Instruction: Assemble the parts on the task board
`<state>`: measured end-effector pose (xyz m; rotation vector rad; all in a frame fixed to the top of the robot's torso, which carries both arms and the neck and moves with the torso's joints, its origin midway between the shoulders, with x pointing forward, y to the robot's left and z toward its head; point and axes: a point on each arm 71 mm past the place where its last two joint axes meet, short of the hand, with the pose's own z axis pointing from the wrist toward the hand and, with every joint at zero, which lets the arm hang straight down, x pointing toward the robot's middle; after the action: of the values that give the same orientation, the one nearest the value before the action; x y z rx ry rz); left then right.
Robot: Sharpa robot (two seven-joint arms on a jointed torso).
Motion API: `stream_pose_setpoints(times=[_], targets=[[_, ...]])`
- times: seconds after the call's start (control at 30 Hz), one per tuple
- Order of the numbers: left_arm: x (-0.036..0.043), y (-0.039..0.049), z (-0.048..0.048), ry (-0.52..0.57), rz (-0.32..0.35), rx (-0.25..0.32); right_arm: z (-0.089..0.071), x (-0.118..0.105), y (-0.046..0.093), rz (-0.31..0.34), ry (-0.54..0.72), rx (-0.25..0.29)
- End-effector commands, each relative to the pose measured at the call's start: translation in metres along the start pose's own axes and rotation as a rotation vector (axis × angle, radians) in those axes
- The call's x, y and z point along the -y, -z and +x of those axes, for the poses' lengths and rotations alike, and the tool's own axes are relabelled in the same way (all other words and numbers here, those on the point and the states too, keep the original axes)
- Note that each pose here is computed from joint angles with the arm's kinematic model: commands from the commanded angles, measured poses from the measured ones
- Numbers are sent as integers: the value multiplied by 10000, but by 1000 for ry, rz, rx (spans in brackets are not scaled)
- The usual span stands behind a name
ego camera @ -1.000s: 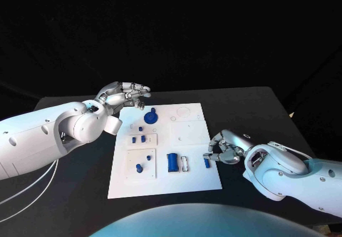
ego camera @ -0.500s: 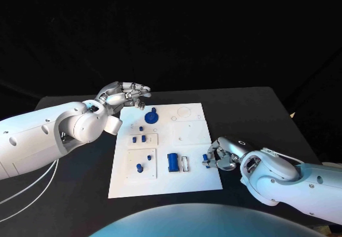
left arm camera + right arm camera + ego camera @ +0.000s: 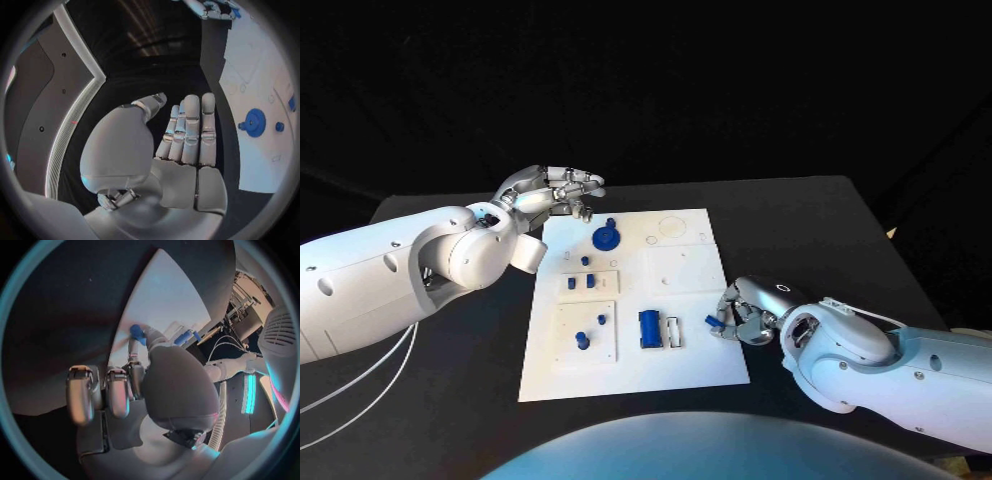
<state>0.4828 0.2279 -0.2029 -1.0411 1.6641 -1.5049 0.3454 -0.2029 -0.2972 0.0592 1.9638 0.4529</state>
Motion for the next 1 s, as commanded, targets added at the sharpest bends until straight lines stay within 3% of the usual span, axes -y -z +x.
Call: stream_pose_setpoints(times=[0.03,0.6,1.0], targets=[[13,-3,17,4,11,-10,84,12,11,15,45,-47],[13,-12,26,5,11,-12,-48,-195,72,-28,-87,44],[13,-18,43,6,12,-17,22,-456,-27,-51,-202,-7]])
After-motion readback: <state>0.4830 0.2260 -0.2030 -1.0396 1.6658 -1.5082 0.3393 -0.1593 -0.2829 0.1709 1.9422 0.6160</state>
